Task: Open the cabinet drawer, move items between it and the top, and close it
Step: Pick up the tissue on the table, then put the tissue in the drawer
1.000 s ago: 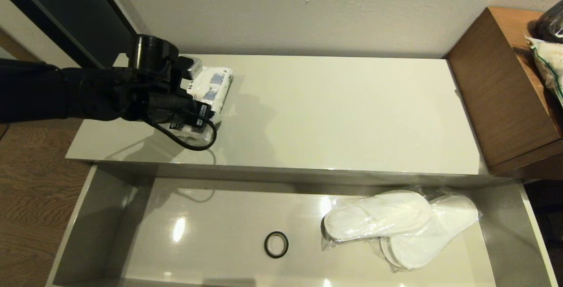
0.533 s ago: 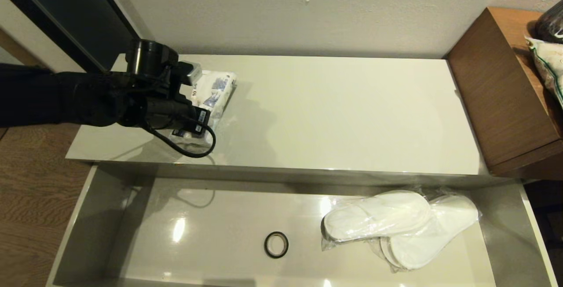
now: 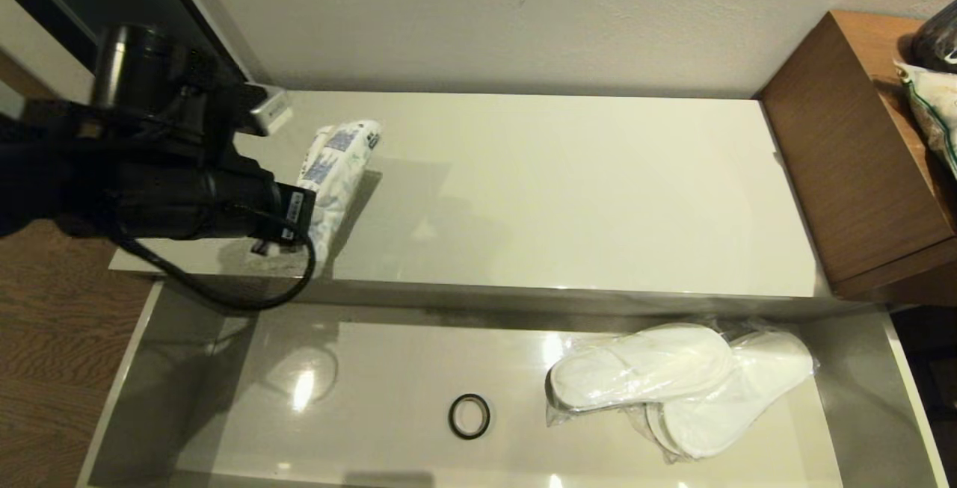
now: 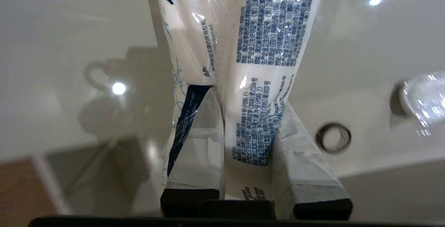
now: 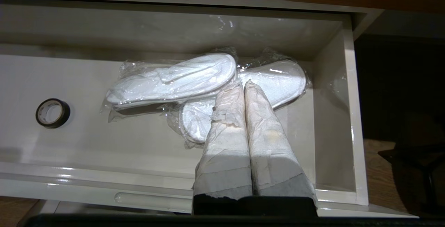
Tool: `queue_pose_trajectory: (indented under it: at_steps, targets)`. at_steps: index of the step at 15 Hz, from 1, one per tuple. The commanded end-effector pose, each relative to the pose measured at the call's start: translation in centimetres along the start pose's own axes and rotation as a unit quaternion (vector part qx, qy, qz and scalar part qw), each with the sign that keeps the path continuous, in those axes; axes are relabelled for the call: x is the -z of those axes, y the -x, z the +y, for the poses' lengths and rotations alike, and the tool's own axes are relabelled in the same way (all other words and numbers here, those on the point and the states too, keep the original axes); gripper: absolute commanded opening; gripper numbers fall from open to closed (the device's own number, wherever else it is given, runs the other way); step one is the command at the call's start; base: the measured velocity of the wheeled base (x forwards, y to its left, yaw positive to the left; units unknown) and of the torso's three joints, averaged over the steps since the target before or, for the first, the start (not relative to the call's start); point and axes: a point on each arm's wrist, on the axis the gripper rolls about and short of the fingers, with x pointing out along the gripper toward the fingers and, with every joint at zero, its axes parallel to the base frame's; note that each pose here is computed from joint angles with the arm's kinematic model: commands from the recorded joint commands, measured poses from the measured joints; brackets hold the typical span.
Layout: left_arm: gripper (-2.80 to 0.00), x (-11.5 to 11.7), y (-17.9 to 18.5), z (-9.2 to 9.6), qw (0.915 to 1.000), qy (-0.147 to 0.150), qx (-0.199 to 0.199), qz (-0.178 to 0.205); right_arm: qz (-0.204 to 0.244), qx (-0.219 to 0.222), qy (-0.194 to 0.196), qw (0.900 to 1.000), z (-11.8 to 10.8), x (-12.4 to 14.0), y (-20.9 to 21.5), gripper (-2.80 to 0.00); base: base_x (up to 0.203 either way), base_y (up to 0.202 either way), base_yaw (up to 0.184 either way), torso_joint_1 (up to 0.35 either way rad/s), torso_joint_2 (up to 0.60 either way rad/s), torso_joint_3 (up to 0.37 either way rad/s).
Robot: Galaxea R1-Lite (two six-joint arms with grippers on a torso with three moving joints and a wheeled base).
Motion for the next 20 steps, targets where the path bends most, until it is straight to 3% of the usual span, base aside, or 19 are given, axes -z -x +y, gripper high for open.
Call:
queue_pose_trajectory:
  at_steps: [1,4,7,9,13,16,20]
  targets:
    - [-2.80,1.0,7.2,0.7,0.9988,0.005,-0.005,-0.049,0.001,0.000,0.000,1.000,0.0,0.0,0.0,-2.80,0.000,0.000,0.000,0.000,0.00,0.000]
    - [-2.80,4.5,12.4,1.3,0.9992,0.008,-0.029,-0.026,0.001,0.000,0.000,1.000,0.0,0.0,0.0,-2.80,0.000,0.000,0.000,0.000,0.00,0.000]
    - [-2.80,9.0,15.8,1.8,0.9980,0.037,-0.046,0.023,0.001,0.000,0.000,1.000,0.0,0.0,0.0,-2.80,0.000,0.000,0.000,0.000,0.00,0.000]
    - [-2.80,12.7,15.5,1.4,0.9953,0.039,-0.038,0.080,0.001,0.000,0.000,1.000,0.0,0.0,0.0,-2.80,0.000,0.000,0.000,0.000,0.00,0.000]
    - [-2.80,17.6,14.5,0.8,0.9889,0.037,-0.014,0.143,0.001,0.000,0.000,1.000,0.0,0.0,0.0,-2.80,0.000,0.000,0.000,0.000,0.00,0.000]
    - [-2.80,18.2,12.6,0.4,0.9898,0.040,0.013,0.136,0.001,0.000,0.000,1.000,0.0,0.0,0.0,-2.80,0.000,0.000,0.000,0.000,0.00,0.000]
    - [-2.80,19.1,9.6,0.0,0.9841,0.039,0.028,0.171,0.001,0.000,0.000,1.000,0.0,0.0,0.0,-2.80,0.000,0.000,0.000,0.000,0.00,0.000]
